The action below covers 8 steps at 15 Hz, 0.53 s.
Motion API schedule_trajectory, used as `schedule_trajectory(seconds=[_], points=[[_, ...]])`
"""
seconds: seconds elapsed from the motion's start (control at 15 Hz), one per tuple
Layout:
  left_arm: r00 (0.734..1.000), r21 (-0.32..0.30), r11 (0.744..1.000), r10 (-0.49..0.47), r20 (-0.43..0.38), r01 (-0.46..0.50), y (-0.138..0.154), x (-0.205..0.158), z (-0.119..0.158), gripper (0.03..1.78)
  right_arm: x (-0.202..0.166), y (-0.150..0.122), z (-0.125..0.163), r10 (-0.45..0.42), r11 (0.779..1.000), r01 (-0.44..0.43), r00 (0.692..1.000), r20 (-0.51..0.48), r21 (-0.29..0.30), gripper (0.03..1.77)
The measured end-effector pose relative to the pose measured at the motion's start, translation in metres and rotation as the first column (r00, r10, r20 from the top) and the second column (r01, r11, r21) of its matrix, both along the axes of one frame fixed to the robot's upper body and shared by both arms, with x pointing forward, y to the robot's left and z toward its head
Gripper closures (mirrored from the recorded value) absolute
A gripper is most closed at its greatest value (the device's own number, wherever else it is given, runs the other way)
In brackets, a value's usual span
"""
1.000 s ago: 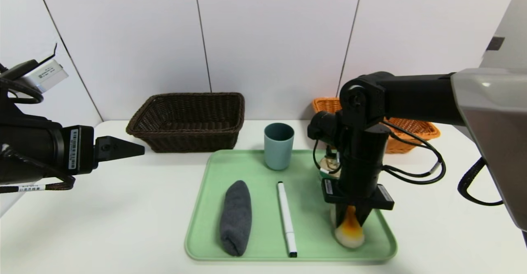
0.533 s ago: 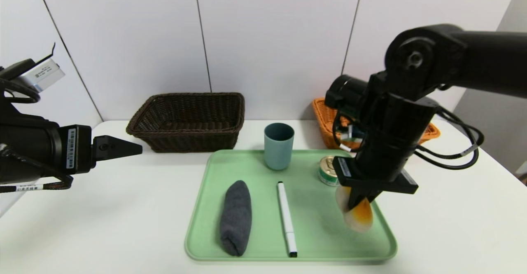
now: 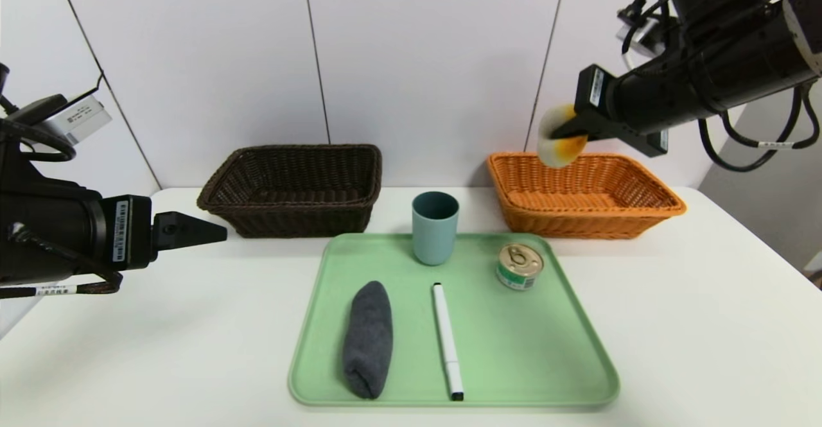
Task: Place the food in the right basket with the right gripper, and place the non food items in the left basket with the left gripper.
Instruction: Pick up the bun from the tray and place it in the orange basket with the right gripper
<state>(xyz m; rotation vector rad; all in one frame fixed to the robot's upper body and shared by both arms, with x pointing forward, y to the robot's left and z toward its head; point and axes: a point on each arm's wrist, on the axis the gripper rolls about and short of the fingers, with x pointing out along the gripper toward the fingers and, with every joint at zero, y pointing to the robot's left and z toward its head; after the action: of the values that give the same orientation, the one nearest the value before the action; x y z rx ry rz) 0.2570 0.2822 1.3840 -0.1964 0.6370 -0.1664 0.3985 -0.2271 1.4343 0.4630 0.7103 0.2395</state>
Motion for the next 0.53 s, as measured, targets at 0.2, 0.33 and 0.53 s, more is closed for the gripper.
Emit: schedule_trajectory(seconds=[0.2, 0.33, 0.53], points=[[1.000, -0.002, 1.000, 0.000, 0.003, 0.000, -0.001, 0.002, 0.001, 0.12, 0.039, -0.028, -0.014, -0.107, 0.994, 0.106, 0.993, 0.042, 0.023, 1.73], [1.000, -0.003, 1.000, 0.001, -0.002, -0.001, -0.001, 0.004, 0.001, 0.12, 0.064, -0.039, -0.034, -0.150, 0.988, 0.150, 0.988, 0.025, 0.022, 1.73], [1.000, -0.003, 1.000, 0.001, 0.003, -0.001, -0.002, 0.007, 0.001, 0.12, 0.095, -0.049, -0.059, -0.196, 0.981, 0.195, 0.980, 0.033, 0.020, 1.73]])
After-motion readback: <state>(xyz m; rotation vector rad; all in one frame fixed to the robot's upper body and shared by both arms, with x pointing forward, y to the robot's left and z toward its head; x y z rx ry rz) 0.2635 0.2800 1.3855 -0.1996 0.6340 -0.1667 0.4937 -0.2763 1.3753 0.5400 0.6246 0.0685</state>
